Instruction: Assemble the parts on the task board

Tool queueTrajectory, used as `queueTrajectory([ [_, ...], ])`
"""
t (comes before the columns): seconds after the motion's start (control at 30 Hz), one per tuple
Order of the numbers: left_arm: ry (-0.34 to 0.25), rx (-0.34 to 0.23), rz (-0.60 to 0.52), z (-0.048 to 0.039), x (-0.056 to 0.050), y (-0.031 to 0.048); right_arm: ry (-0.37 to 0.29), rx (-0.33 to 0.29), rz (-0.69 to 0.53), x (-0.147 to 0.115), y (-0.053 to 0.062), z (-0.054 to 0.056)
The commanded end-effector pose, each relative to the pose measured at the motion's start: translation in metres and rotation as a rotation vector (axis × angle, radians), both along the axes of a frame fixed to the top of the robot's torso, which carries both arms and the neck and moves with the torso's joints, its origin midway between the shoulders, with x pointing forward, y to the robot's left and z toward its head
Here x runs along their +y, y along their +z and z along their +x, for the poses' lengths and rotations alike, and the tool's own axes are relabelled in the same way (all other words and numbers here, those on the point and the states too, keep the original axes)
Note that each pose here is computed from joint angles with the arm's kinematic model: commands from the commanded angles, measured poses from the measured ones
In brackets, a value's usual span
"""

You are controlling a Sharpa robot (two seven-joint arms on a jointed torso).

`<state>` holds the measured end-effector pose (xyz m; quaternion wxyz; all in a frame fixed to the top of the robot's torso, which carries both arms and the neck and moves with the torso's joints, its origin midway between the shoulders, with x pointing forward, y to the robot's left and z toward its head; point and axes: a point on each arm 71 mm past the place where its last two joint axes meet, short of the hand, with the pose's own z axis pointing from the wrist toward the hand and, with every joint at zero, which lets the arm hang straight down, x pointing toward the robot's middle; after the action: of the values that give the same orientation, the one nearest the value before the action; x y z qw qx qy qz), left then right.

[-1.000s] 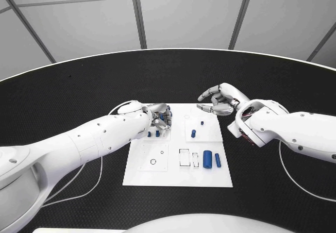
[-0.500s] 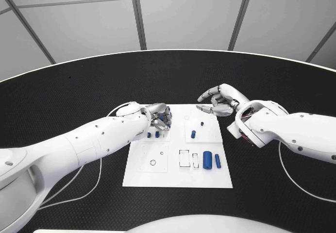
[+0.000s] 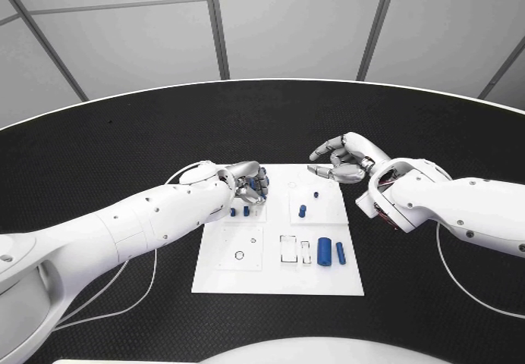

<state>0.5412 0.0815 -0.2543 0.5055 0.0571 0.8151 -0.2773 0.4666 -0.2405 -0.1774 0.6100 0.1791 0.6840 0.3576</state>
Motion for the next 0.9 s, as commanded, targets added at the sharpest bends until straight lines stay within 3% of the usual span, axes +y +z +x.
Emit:
queueTrajectory([
  [0.03, 0.002, 0.004, 0.003, 0.0, 0.001, -0.0003, 0.0, 0.0, 0.0, 0.0, 0.0, 0.0],
  [0.53, 0.014, 0.01, 0.011, -0.0003, 0.004, -0.0007, -0.001, 0.0, 0.0, -0.001, 0.0, 0.0],
  [0.9, 0.024, 0.009, 0.007, -0.0024, 0.012, 0.0009, -0.003, -0.001, 0.0, -0.001, 0.0, 0.0],
])
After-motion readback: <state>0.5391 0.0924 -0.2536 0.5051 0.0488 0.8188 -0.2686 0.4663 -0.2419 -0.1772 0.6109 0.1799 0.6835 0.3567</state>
